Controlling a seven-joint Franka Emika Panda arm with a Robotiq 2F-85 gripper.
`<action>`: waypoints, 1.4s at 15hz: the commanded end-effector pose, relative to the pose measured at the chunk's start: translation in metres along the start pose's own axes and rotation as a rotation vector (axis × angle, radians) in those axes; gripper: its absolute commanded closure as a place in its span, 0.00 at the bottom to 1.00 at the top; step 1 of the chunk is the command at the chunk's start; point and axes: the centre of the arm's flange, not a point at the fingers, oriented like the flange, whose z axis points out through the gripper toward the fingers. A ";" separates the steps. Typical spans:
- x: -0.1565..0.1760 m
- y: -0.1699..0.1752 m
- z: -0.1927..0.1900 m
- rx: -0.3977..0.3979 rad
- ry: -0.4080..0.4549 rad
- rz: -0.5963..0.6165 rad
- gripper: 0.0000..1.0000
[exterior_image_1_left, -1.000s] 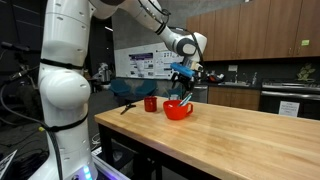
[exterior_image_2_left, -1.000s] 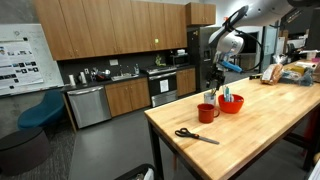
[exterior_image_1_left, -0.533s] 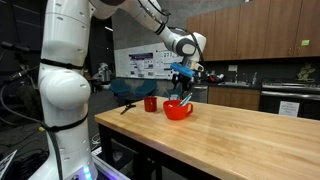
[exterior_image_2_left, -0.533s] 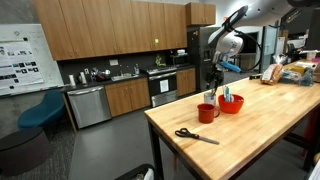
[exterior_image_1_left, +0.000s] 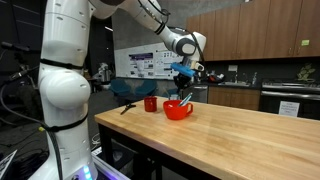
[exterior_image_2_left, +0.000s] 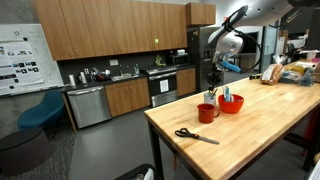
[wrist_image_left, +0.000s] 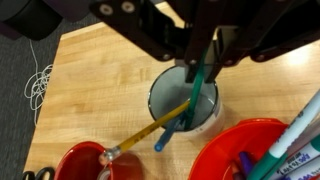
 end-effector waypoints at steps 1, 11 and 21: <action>-0.010 -0.006 -0.013 0.005 0.027 -0.019 1.00; -0.031 -0.037 -0.089 -0.111 0.128 -0.084 1.00; -0.044 -0.028 -0.100 -0.148 0.179 -0.112 0.63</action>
